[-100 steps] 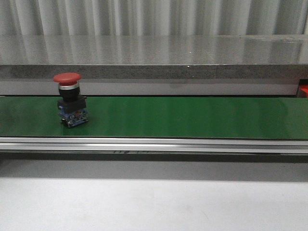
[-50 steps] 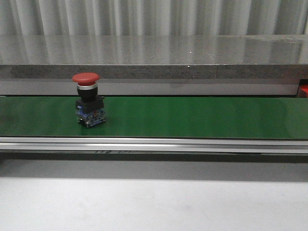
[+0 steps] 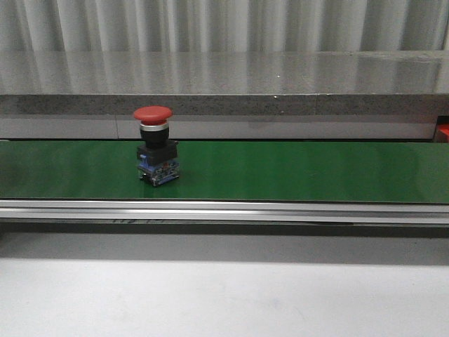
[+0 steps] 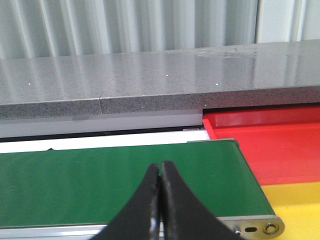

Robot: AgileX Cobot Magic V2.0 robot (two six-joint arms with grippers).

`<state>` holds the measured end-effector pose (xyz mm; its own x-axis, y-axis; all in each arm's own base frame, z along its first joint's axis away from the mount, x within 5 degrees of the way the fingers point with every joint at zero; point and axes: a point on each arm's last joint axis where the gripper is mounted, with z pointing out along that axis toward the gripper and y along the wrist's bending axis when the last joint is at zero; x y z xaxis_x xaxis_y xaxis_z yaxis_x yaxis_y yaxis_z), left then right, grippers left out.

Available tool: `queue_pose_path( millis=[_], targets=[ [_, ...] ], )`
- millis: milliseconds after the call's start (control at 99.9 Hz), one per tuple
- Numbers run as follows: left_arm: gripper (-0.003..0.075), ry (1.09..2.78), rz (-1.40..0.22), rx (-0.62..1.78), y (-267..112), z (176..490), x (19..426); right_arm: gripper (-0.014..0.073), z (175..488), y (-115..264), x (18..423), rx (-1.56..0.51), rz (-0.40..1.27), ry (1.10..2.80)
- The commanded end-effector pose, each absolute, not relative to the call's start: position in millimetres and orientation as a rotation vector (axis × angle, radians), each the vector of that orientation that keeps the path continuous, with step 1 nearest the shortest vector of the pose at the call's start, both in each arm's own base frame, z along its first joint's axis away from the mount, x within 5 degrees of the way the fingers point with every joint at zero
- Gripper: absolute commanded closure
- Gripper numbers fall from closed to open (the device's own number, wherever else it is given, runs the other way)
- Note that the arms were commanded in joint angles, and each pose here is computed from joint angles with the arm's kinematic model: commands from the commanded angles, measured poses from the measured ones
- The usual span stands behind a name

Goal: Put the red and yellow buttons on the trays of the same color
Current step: 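Set the yellow button on the belt and release it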

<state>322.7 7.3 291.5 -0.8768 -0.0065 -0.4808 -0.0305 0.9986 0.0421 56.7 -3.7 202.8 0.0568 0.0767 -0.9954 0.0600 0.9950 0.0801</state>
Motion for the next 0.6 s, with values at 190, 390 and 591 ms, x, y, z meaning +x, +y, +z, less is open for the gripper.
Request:
queue_pose_path(
  millis=[190, 390, 591],
  targets=[
    [0.0123, 2.269, -0.024, 0.143, -32, 372, 261, 0.0663, 218, -3, 53, 0.09, 0.005, 1.391],
    [0.0123, 2.067, -0.119, 0.129, -37, 376, 205, 0.0663, 218, -3, 53, 0.09, 0.005, 1.391],
    [0.0158, 1.969, -0.14, 0.094, -26, 352, 157, 0.0663, 219, -3, 53, 0.089, 0.005, 1.387]
  ],
)
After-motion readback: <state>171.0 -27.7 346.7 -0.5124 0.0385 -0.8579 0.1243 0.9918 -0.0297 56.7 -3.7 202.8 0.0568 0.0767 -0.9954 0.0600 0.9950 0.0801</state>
